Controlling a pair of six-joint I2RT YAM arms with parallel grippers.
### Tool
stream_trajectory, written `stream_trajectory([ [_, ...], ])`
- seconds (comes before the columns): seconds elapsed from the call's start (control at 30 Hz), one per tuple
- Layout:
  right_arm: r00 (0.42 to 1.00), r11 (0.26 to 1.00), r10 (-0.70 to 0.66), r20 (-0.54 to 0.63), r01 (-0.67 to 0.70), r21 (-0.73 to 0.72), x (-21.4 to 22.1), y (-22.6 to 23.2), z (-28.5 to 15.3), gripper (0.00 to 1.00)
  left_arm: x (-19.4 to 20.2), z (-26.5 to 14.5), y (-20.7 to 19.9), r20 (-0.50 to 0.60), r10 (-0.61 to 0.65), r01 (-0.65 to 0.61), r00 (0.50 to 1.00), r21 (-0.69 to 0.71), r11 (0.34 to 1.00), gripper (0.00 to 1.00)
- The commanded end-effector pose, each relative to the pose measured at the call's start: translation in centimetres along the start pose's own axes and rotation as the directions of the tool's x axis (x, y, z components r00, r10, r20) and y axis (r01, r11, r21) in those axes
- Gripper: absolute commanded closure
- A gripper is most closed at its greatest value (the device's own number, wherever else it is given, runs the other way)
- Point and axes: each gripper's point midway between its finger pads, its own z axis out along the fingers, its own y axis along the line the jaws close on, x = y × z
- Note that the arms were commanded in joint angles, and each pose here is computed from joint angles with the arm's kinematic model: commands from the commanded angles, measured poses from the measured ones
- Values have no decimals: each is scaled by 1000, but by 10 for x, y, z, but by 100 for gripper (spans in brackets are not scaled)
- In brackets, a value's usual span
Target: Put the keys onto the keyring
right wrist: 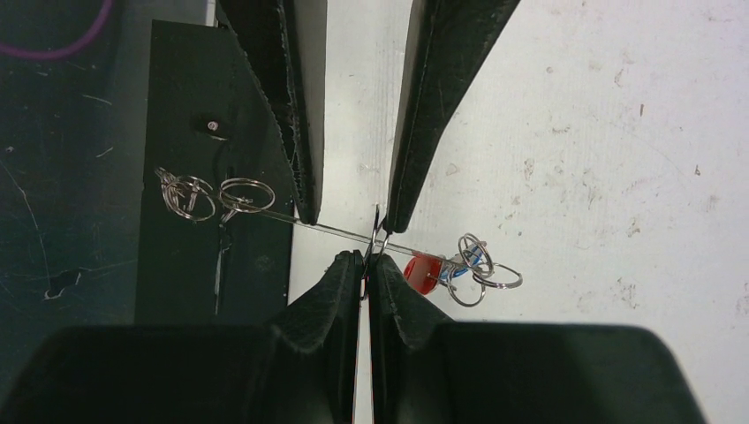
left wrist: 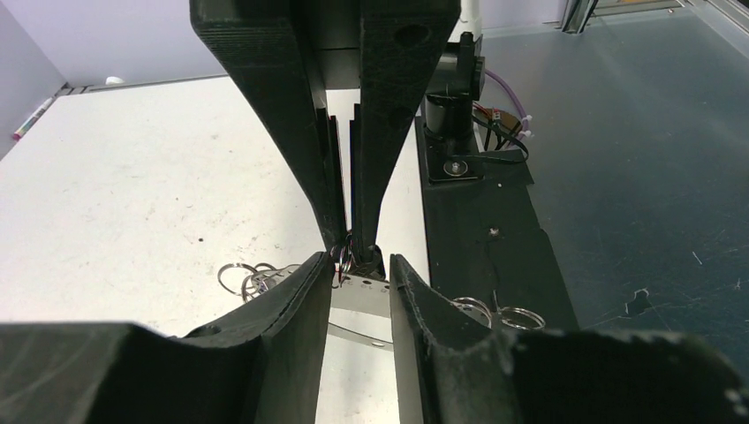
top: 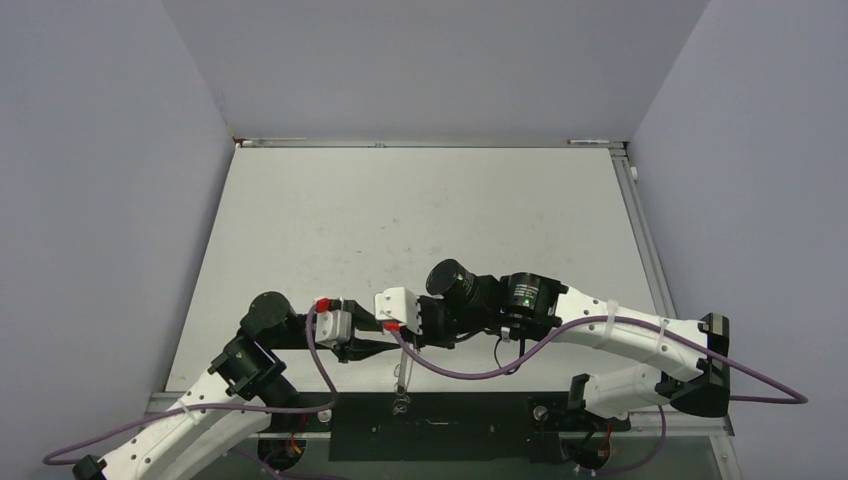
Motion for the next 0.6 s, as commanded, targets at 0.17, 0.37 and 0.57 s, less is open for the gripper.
stream_trajectory([
  [0.17, 995, 999, -51, 89, 49, 20, -35, -4, -5, 95, -20, -3, 7, 40, 69, -67, 997, -46, 997, 72],
  [0.37, 995, 998, -54, 83, 53, 16, -35, -3, -3, 95, -23, -5, 8, 48, 88, -84, 995, -66, 994, 72],
  [0.57, 995, 998, -58, 84, 57, 20, -35, -3, -2, 95, -22, -6, 10, 46, 90, -86, 995, -75, 993, 72],
])
